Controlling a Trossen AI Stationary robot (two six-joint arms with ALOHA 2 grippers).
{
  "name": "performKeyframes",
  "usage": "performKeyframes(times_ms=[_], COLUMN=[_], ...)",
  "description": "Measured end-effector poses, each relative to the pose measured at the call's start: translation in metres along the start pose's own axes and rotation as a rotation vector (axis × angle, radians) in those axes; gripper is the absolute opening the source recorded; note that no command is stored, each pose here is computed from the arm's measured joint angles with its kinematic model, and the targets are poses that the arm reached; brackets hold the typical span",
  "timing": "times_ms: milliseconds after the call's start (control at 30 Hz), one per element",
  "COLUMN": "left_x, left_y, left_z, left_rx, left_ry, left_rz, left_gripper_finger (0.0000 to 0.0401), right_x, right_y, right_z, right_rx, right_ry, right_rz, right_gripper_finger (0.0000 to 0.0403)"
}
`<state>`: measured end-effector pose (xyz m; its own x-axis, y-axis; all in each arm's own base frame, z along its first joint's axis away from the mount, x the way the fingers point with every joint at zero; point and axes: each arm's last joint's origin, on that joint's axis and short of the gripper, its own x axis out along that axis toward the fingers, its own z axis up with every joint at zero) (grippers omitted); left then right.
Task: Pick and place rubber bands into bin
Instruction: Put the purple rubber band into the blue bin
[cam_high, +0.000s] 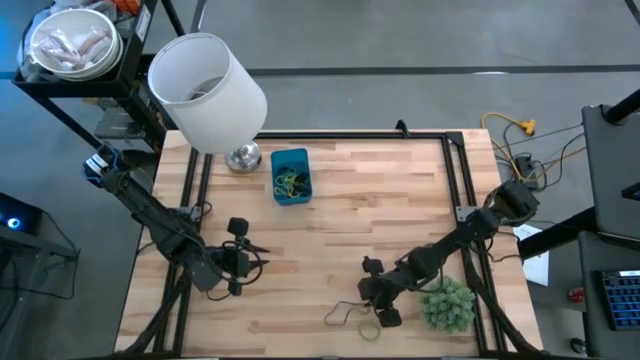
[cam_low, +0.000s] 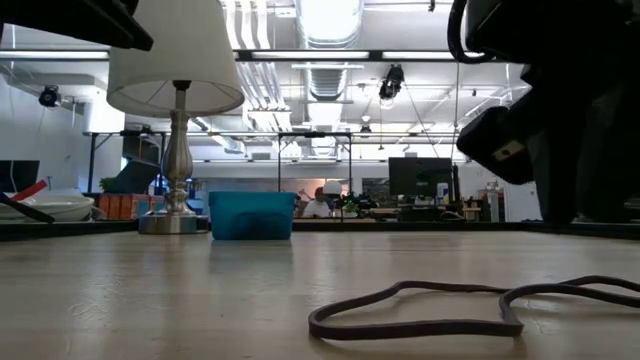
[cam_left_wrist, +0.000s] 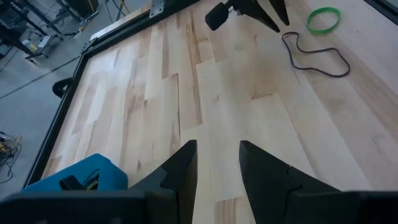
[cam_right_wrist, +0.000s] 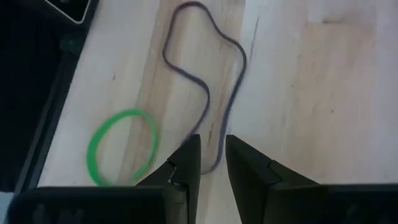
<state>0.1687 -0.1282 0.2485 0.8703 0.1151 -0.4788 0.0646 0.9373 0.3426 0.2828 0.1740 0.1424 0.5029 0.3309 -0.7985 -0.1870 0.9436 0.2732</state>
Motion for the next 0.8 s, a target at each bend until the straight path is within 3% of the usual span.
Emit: performKeyframes(times_ms=[233, 800], left_x=[0.000, 0.000], left_y=[0.000, 0.000], left_z=[0.000, 0.000], left_rx=[-0.002, 0.000], left_ry=[-0.002, -0.002], left_rz=[0.000, 0.000], left_gripper_finger=[0.0105, 0.0105], right_x=[0.019, 0.029], right_y=[-0.004, -0.004], right_z=[-0.012, -0.013], right_rx=[-0.017, -0.016], right_ry=[0.057, 0.075], right_rz=[-0.020, -0.026], right_gripper_finger=[0.0070, 0.0070])
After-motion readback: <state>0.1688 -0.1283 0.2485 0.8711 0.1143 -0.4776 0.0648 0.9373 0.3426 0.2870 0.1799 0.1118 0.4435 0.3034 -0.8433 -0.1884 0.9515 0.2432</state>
